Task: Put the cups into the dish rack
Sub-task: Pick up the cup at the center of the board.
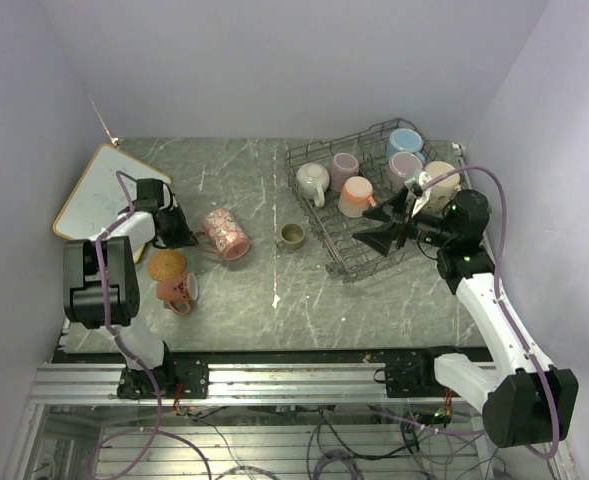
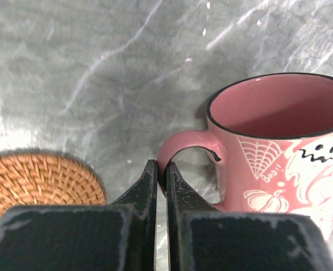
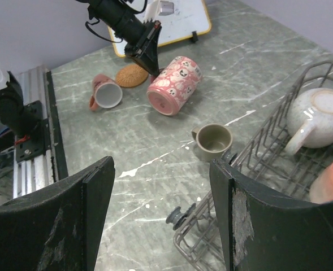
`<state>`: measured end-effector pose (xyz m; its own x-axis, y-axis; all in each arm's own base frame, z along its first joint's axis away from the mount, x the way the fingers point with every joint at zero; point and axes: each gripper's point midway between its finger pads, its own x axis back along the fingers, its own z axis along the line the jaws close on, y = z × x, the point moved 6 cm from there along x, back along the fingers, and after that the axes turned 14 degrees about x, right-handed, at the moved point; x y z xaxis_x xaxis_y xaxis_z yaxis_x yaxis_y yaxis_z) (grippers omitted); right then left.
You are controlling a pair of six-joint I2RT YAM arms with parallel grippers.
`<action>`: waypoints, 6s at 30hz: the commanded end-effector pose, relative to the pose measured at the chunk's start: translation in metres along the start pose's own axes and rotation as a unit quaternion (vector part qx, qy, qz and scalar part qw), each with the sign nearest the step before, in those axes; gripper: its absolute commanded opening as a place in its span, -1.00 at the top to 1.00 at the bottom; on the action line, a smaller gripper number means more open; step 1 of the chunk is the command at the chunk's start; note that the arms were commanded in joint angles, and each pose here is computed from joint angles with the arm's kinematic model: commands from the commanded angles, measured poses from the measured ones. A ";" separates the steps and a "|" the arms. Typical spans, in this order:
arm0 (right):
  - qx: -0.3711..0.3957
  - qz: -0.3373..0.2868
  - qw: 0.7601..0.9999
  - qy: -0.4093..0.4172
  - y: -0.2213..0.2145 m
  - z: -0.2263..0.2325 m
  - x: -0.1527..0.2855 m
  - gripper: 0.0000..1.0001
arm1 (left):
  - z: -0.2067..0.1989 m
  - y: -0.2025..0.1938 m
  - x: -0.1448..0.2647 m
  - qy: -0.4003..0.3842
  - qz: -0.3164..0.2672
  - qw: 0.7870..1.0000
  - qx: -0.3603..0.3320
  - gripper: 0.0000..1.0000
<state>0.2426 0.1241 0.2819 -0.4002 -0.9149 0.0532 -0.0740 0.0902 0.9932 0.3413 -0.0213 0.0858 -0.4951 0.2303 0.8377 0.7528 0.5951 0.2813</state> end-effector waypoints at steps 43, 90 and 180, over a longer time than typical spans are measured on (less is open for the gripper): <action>-0.467 0.086 0.880 -0.005 -0.141 0.104 -0.160 -0.34 | -0.079 -0.137 0.053 -0.178 -0.052 0.893 0.410 0.86; -0.545 0.141 0.815 -0.133 -0.191 0.111 -0.187 0.43 | -0.113 -0.233 0.077 -0.243 -0.012 0.844 0.479 0.86; -0.537 0.108 0.834 -0.071 -0.147 0.102 -0.179 0.40 | -0.074 -0.180 0.061 -0.393 -0.095 0.875 0.264 0.33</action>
<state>0.2221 0.3083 0.0926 -0.3744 -0.8389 0.3949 0.8827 -0.1920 0.4290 0.2022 -0.1715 0.1091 -0.8717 0.4286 0.2375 0.4345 0.9002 -0.0297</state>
